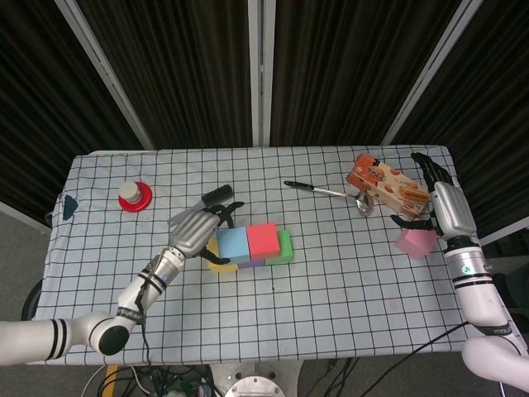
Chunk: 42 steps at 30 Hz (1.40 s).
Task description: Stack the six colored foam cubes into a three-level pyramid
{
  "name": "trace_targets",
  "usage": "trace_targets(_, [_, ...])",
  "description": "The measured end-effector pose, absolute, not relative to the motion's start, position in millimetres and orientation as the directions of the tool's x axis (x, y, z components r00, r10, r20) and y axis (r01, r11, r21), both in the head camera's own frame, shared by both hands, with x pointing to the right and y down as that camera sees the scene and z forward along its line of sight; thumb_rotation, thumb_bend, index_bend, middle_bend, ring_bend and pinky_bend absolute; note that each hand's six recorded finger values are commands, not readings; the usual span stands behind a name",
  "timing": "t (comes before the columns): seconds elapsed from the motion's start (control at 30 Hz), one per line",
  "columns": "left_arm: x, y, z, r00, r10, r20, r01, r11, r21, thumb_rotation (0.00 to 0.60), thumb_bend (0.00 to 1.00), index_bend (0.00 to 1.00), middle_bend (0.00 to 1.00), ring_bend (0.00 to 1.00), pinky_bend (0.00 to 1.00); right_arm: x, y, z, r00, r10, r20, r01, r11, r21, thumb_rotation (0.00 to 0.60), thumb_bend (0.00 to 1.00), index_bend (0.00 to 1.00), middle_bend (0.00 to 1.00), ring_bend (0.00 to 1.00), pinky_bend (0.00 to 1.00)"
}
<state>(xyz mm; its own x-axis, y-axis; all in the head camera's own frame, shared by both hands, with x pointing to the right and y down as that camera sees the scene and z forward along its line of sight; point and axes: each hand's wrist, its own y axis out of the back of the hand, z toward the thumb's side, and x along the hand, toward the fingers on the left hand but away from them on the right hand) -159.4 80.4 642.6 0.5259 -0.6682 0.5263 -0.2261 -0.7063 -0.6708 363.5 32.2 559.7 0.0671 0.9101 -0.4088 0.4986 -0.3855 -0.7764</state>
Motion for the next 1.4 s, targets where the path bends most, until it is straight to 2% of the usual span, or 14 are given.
trace_targets(1.2, [-158.0, 79.5, 646.2, 0.527, -0.663, 0.532, -0.219, -0.710, -0.669, 0.600, 0.06, 0.06, 0.46, 0.18, 0.31, 363.6, 32.6, 566.5, 0.068, 0.904, -0.423, 0.495, -0.399, -0.772, 0.600, 0.06, 0.00, 0.02, 0.00, 0.00])
trace_targets(1.27, [-157.6, 79.8, 646.4, 0.528, -0.662, 0.533, -0.221, -0.713, -0.666, 0.600, 0.06, 0.06, 0.44, 0.18, 0.31, 363.9, 32.4, 566.6, 0.067, 0.904, -0.423, 0.495, -0.398, -0.773, 0.600, 0.06, 0.00, 0.02, 0.00, 0.00])
trace_targets(1.4, [-157.0, 80.5, 646.7, 0.531, -0.658, 0.534, -0.228, -0.718, -0.657, 0.600, 0.06, 0.06, 0.34, 0.18, 0.31, 365.3, 32.4, 566.2, 0.063, 0.905, -0.422, 0.496, -0.395, -0.773, 0.600, 0.06, 0.00, 0.02, 0.00, 0.00])
